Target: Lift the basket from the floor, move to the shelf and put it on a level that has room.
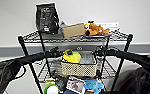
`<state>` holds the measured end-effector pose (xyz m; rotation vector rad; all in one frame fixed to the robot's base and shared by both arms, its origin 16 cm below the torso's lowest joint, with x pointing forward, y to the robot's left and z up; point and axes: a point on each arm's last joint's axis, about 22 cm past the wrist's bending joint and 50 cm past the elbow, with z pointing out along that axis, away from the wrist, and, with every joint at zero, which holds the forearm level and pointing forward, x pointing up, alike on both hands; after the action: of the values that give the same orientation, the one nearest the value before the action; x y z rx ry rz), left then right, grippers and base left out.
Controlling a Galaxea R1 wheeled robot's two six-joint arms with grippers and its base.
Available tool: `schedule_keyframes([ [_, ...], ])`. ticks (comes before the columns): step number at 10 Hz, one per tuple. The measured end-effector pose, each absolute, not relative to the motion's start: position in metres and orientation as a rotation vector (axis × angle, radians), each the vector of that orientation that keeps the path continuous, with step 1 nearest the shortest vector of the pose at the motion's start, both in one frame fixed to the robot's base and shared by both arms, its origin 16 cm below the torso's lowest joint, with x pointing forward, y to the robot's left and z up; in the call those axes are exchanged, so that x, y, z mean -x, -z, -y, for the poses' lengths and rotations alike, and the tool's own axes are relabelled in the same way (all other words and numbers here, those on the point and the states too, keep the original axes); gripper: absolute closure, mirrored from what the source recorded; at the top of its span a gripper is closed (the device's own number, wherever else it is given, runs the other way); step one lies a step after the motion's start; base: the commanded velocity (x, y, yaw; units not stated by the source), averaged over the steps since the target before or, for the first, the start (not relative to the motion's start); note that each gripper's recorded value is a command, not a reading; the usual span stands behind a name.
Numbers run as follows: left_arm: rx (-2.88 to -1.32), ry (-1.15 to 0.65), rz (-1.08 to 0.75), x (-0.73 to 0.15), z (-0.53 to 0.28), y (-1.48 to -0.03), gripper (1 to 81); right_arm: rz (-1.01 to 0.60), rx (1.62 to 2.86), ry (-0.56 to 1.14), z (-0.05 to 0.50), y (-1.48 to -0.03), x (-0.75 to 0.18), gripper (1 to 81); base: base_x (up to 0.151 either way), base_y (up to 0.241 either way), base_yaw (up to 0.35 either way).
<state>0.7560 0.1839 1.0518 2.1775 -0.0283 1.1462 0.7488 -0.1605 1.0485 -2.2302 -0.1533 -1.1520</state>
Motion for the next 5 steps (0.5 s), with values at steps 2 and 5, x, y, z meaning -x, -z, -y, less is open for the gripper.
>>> schedule_keyframes([
  [2, -2.165, -1.177, 0.026, -0.758, -0.191, -1.056, 1.0, 0.168, 2.23, 1.161, 0.16, -1.048, -0.748, 1.0, 0.0, 0.0, 0.0],
  [5, -2.163, -1.199, 0.052, -0.755, -0.194, -1.058, 1.0, 0.168, 2.23, 1.15, 0.164, -1.043, -0.744, 1.0, 0.0, 0.0, 0.0],
])
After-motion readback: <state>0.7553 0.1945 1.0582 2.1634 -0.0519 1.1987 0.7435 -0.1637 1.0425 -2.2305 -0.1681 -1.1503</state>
